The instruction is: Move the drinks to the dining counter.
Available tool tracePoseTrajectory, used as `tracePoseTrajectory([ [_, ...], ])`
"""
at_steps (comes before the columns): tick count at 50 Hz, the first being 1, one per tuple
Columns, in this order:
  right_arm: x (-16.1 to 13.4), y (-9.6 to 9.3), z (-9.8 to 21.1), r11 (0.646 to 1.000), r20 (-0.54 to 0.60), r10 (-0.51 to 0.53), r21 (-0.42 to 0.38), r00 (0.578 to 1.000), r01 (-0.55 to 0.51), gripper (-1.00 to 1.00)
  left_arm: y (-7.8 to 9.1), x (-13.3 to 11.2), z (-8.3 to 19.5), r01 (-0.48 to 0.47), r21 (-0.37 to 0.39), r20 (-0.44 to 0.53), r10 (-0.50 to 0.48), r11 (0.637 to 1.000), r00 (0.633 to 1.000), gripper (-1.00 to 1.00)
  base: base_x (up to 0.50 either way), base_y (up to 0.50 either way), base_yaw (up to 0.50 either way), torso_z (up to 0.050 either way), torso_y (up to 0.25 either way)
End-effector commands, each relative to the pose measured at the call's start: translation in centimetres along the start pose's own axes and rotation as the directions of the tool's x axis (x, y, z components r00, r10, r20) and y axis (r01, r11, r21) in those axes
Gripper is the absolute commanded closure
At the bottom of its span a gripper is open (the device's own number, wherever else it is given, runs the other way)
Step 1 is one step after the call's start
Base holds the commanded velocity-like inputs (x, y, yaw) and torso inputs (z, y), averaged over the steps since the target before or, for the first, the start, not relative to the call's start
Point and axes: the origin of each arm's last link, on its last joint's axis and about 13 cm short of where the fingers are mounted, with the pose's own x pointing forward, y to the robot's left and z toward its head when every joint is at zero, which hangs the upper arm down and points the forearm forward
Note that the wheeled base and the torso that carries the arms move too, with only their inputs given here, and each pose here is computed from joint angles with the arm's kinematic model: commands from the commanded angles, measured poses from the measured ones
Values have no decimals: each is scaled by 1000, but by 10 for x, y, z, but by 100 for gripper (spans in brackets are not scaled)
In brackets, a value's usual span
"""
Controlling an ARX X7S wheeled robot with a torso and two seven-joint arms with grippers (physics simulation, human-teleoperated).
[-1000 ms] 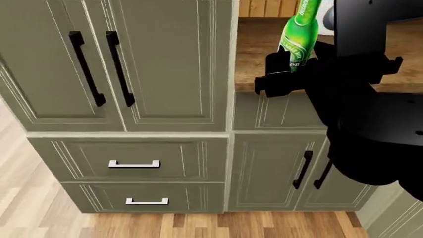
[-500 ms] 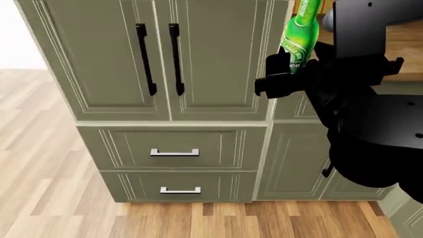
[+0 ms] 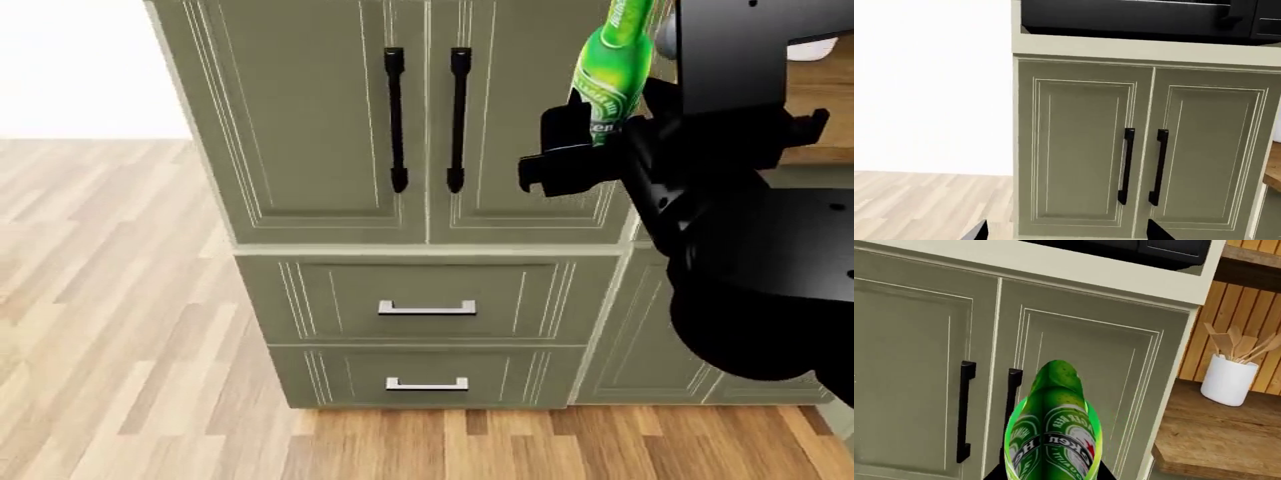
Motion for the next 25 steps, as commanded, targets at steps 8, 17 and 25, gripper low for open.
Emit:
tracePoseTrajectory([
  [8, 2, -4, -6, 1000, 8, -20, 7, 1000, 20, 100, 1, 3, -6, -3, -11, -16, 3, 1000, 1000, -100, 55, 500, 0, 0, 0],
  [17, -4, -6, 0, 1000, 22, -27, 10, 999, 27, 100, -1, 2, -3, 5, -4, -5, -5, 1000, 1000, -100, 106, 500, 0, 0, 0],
  [25, -3, -6, -2, 1000, 18, -27, 8, 999, 27, 100, 0, 1, -3, 5, -3, -6, -5, 1000, 1000, -100, 127, 500, 0, 0, 0],
])
